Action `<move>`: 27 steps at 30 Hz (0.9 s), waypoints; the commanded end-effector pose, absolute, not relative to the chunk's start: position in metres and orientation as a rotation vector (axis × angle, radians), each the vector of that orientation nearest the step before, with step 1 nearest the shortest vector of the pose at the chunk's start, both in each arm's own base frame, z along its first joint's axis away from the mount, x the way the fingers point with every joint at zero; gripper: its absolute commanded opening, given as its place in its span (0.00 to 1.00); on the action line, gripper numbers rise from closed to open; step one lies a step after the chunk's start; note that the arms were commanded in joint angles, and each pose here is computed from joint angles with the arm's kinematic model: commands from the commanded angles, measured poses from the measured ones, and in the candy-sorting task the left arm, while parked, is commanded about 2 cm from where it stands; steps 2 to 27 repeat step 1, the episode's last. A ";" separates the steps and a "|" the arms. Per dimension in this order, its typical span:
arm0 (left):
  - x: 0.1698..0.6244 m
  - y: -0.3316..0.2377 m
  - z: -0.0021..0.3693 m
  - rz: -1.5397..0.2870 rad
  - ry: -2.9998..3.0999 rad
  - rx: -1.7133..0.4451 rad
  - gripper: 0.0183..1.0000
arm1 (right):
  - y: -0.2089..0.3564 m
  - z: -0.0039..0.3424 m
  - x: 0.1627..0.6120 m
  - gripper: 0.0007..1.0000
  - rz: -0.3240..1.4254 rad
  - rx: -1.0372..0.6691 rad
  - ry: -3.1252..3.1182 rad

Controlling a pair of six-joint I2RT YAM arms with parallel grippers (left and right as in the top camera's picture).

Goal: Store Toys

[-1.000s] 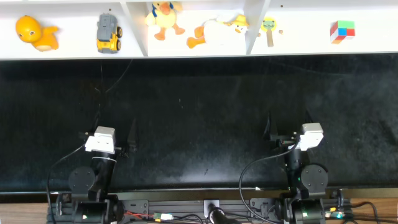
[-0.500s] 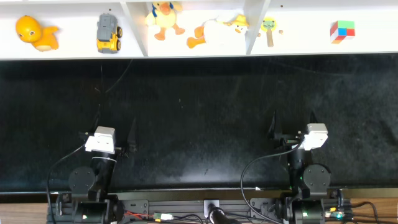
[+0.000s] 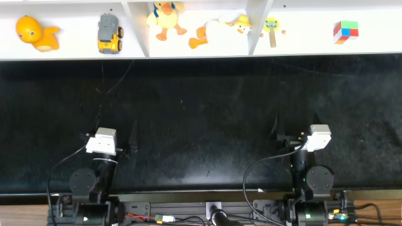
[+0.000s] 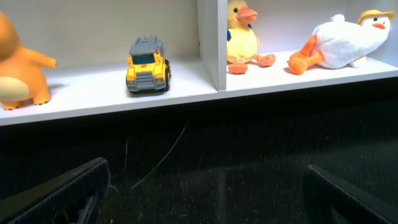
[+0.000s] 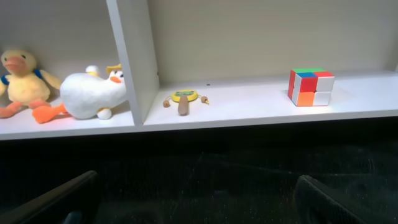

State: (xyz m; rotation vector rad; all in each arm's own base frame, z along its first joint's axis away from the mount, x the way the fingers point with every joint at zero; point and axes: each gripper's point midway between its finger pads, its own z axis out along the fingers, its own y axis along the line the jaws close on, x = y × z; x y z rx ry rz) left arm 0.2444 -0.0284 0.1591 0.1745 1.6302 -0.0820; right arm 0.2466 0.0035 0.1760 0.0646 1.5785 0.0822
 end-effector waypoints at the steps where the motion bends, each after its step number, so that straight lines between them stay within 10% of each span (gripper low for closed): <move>1: 0.243 -0.031 0.160 -0.081 1.622 0.199 1.00 | 0.003 0.172 0.247 1.00 0.086 0.071 1.579; 27: 0.243 -0.031 0.160 -0.081 1.622 0.199 1.00 | 0.003 0.172 0.247 1.00 0.086 0.071 1.579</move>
